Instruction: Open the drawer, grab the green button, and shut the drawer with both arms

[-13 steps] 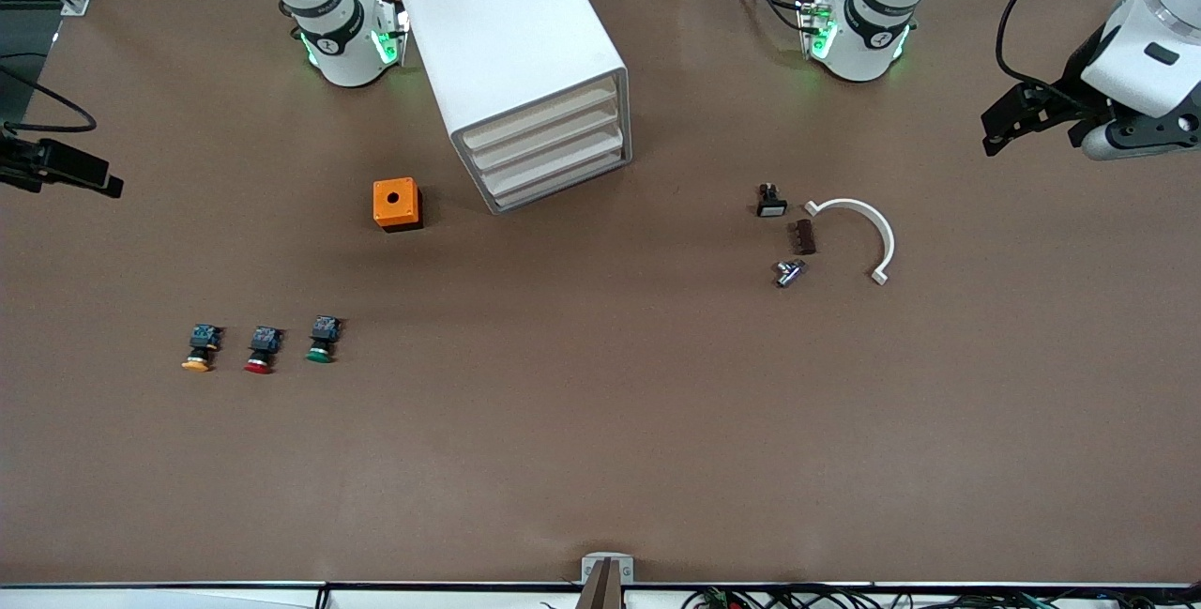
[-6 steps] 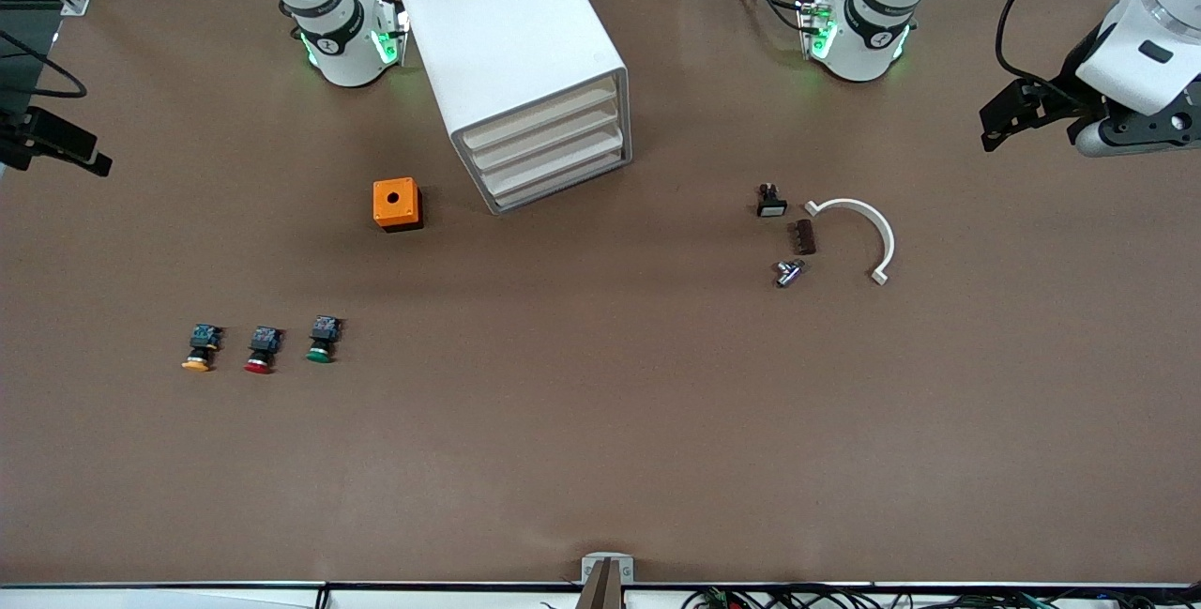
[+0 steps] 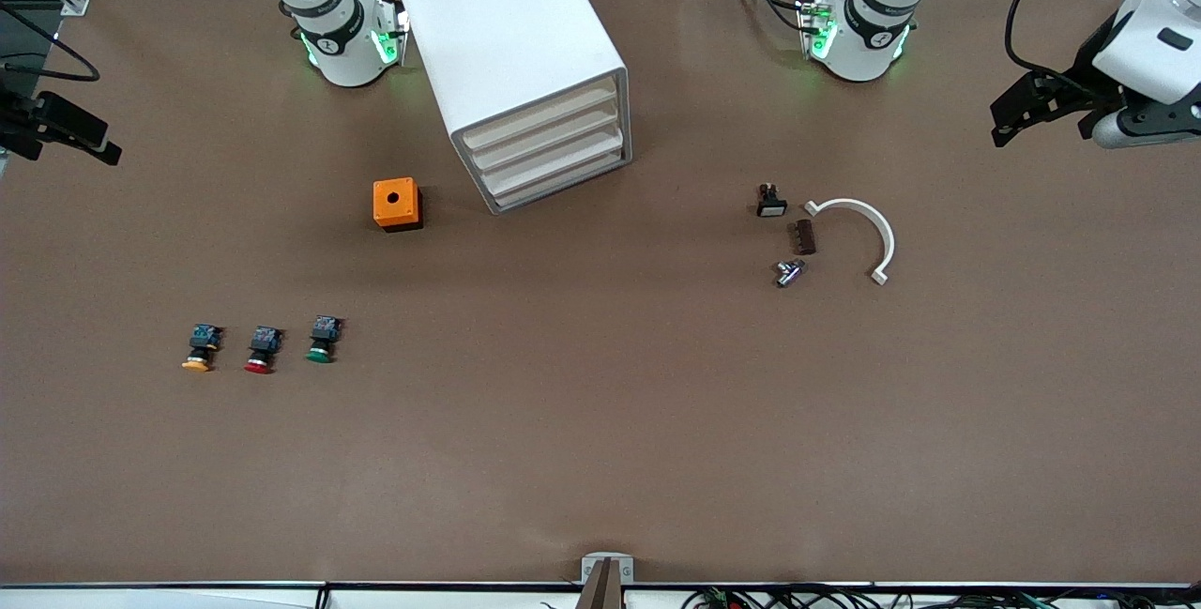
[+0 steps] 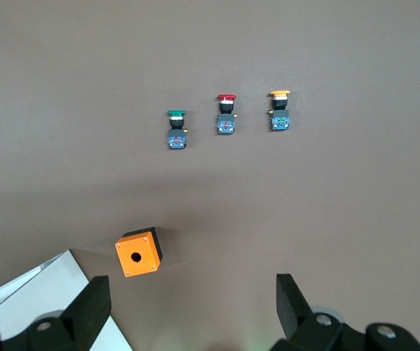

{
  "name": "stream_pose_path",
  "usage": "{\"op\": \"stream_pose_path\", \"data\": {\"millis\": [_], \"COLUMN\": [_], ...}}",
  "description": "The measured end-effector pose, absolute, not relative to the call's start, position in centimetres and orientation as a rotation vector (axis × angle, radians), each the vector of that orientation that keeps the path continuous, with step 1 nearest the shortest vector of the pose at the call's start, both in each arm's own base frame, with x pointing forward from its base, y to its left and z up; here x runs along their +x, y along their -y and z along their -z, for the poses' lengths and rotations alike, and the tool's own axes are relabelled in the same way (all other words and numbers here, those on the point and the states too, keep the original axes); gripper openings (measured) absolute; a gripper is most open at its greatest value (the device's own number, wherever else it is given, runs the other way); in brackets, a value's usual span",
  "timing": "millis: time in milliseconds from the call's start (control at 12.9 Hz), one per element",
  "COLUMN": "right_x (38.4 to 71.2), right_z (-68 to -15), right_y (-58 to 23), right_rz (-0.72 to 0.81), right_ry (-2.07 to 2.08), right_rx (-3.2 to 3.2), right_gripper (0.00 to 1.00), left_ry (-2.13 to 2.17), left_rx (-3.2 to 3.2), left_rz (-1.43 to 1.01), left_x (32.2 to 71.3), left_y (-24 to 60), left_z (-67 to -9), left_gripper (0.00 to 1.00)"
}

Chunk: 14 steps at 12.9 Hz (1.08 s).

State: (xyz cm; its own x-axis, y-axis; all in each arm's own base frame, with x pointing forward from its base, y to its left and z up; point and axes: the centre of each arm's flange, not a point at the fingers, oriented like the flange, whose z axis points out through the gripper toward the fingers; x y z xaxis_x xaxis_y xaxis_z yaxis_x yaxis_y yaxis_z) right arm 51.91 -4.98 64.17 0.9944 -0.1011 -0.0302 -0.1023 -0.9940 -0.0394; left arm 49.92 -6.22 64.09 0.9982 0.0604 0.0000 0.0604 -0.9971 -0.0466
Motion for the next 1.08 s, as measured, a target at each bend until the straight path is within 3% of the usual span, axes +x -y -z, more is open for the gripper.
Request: {"op": "stream_pose_path", "data": {"millis": [1082], "right_x": [51.97], "right_z": [-64.17], "right_y": [5.45], "right_rz": [-0.033], "right_ry": [-0.146], "right_rx": [-3.117], "right_gripper": [1.0], "left_ry": [-0.043], "left_rx": [-3.097], "left_rz": [-0.051], "left_x": [50.57], "left_y": [5.39], "left_z": [-64.06], "left_gripper": [1.0]}}
